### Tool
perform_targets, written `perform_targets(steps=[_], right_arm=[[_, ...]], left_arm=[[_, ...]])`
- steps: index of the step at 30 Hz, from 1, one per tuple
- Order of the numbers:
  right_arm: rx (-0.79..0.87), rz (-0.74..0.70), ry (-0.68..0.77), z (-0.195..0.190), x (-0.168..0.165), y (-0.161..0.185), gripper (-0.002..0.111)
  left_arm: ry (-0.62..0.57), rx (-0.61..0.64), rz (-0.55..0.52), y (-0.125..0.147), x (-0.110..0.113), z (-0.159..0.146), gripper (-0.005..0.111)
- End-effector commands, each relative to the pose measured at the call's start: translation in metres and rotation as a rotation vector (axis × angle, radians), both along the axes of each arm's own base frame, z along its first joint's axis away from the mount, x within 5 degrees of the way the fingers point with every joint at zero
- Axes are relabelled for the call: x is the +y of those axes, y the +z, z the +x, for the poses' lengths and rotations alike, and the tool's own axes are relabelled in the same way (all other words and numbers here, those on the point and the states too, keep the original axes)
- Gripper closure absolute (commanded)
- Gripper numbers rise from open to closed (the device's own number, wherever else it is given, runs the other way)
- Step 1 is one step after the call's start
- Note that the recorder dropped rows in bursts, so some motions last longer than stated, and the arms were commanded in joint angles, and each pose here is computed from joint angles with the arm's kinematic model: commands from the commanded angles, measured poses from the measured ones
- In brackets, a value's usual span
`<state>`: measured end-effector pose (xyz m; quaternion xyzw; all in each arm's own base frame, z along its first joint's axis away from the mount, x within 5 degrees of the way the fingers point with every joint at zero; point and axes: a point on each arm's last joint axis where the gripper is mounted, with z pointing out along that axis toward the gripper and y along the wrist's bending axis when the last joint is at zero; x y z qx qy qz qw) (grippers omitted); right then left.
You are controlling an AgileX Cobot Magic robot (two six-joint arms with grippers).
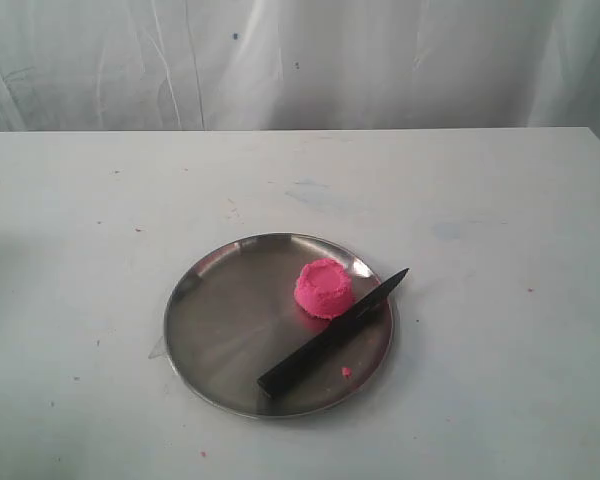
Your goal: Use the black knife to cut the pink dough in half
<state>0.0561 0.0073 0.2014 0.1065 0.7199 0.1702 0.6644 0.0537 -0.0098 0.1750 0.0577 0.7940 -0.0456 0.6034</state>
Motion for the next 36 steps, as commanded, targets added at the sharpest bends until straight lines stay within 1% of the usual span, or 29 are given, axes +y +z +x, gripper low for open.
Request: perform_targets(steps=[1,6,7,12,13,14,15,16,19,22,23,26,28,30,31,32,33,36], right_arm=[[-0.114,0.379,-0.036,0.0,-0.004,0.012,0.108],[-0.301,0.438,-0.094,-0.003,-0.013,0.027,0.108],[-0.325,0.467,-0.099,-0.003,-0.014,0.029,0.108],[-0.327,0.697,-0.068,-0.004,-0.014,0.031,0.108],[-0.327,0.708,-0.063,-0.004,-0.014,0.031,0.108],[-0.335,0.656,-0.055,-0.004,-0.013,0.032,0.108],[-0.368,0.555,-0.038,-0.006,-0.011,0.04,0.108],[-0.412,0.489,-0.022,-0.009,-0.009,0.05,0.108],[-0.59,0.251,0.058,-0.023,-0.001,0.088,0.108],[-0.71,-0.009,0.128,-0.041,0.01,0.123,0.108],[-0.73,-0.094,0.143,-0.046,0.013,0.131,0.108],[-0.748,-0.277,0.2,-0.053,0.021,0.16,0.108],[-0.72,-0.403,0.244,-0.05,0.027,0.177,0.108],[-0.64,-0.447,0.286,-0.042,0.031,0.193,0.108],[-0.584,-0.414,0.316,-0.037,0.032,0.202,0.108],[-0.562,-0.364,0.35,-0.032,0.034,0.21,0.108],[-0.549,-0.346,0.366,-0.026,0.035,0.219,0.108],[-0.527,-0.349,0.401,-0.007,0.039,0.241,0.108]], left_arm=[[0.007,-0.001,-0.013,-0.001,0.0,0.0,0.107],[0.009,-0.001,-0.013,-0.001,0.0,0.0,0.107],[0.009,-0.001,-0.013,-0.001,0.0,0.0,0.107],[0.009,-0.001,-0.013,-0.001,0.0,0.0,0.107],[0.009,-0.001,-0.013,-0.001,0.0,0.0,0.107],[0.009,-0.001,-0.013,-0.001,0.0,0.0,0.107],[0.009,-0.001,-0.013,-0.001,0.0,0.0,0.107],[0.009,-0.001,-0.013,-0.001,0.0,0.0,0.107],[0.009,-0.001,-0.013,-0.001,0.0,0.0,0.107],[0.009,-0.001,-0.013,-0.001,0.0,0.0,0.107],[0.009,-0.001,-0.013,-0.001,0.0,0.0,0.107],[0.009,-0.001,-0.013,-0.001,0.0,0.0,0.107],[0.009,-0.001,-0.013,-0.001,0.0,0.0,0.107],[0.009,-0.001,-0.013,-0.001,0.0,0.0,0.107],[0.009,-0.001,-0.013,-0.001,0.0,0.0,0.107],[0.009,-0.001,-0.013,-0.001,0.0,0.0,0.107],[0.009,-0.001,-0.013,-0.001,0.0,0.0,0.107],[0.009,-0.001,-0.013,-0.001,0.0,0.0,0.107]])
